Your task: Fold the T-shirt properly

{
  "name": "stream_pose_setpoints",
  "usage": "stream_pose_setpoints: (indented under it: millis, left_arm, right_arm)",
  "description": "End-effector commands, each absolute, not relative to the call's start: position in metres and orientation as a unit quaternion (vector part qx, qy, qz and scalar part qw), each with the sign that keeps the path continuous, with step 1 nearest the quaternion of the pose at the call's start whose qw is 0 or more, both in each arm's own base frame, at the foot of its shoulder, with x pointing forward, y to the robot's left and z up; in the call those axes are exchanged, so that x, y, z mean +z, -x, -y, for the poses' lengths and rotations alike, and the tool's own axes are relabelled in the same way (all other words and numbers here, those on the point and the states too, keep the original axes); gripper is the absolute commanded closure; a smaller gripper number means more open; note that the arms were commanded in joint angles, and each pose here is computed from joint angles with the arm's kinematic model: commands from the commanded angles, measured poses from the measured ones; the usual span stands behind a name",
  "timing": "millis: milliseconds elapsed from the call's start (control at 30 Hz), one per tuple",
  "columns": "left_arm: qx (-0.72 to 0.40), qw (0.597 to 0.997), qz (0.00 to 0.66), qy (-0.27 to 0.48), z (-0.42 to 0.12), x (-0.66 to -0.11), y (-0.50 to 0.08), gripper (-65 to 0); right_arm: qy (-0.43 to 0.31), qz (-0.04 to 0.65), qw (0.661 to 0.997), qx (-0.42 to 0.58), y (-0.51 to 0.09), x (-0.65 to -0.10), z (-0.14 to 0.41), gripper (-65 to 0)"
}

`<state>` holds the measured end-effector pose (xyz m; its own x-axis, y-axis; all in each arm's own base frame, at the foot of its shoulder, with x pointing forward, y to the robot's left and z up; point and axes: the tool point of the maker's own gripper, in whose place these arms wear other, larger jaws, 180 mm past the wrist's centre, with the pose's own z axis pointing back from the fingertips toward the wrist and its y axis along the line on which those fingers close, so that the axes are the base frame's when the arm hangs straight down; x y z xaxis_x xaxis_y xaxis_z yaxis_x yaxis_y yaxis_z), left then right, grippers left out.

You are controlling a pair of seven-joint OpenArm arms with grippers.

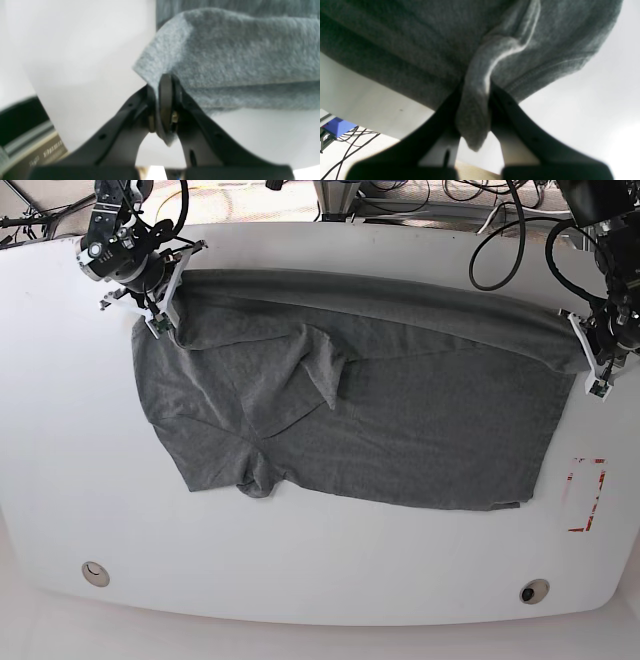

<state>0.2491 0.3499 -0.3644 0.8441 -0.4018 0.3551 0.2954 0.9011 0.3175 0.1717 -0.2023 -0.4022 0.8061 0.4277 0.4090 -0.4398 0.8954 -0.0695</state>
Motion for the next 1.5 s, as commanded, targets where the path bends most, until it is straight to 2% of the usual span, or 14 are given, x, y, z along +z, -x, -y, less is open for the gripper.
stream_pose_setpoints:
  millis: [0, 200, 400, 633, 700, 933, 1033, 1067, 1233, 1300, 1467]
  left_arm:
    - [-0.186, 0.946, 0.223, -0.143, -0.358, -0.351, -0.256, 0.0]
    - [-0.186, 0.944, 0.231, -0.145, -0.358, -0.347, -0.263, -0.1]
    - [-0.195, 0.946, 0.212, -0.151, -0.369, -0.349, -0.263, -10.8]
    - [-0.175, 0.962, 0.166, -0.126, -0.379, -0.380, -0.245, -12.1]
    - [-0.174, 0.965, 0.152, -0.126, -0.386, -0.384, -0.243, -12.1]
    - [-0.178, 0.973, 0.096, -0.109, -0.396, -0.408, -0.234, -13.8]
    - [-0.177, 0.973, 0.094, -0.112, -0.400, -0.406, -0.234, -21.4]
    - [-0.176, 0.973, 0.094, -0.113, -0.401, -0.406, -0.234, -26.2]
    - [-0.178, 0.972, 0.098, -0.119, -0.403, -0.400, -0.237, -48.2]
    - [-0.186, 0.968, 0.108, -0.126, -0.401, -0.393, -0.242, -50.4]
    - [-0.203, 0.960, 0.121, -0.151, -0.398, -0.373, -0.252, -50.6]
  right_arm:
    - [-0.006, 0.222, 0.947, 0.232, -0.176, -0.396, 0.205, -0.2]
    - [-0.007, 0.222, 0.947, 0.233, -0.176, -0.396, 0.205, -0.2]
    - [-0.006, 0.222, 0.947, 0.231, -0.176, -0.396, 0.206, -0.2]
    - [-0.005, 0.221, 0.948, 0.231, -0.175, -0.397, 0.207, -1.0]
    - [-0.005, 0.220, 0.948, 0.231, -0.174, -0.397, 0.207, -4.0]
    - [-0.008, 0.216, 0.949, 0.230, -0.169, -0.398, 0.206, -29.8]
    - [-0.017, 0.220, 0.949, 0.226, -0.168, -0.398, 0.200, -37.7]
    - [-0.023, 0.226, 0.948, 0.223, -0.169, -0.396, 0.196, -39.3]
    - [-0.053, 0.253, 0.945, 0.200, -0.174, -0.388, 0.190, -40.0]
    - [-0.073, 0.268, 0.943, 0.186, -0.176, -0.383, 0.188, -40.0]
    - [-0.127, 0.303, 0.932, 0.152, -0.177, -0.369, 0.181, -40.1]
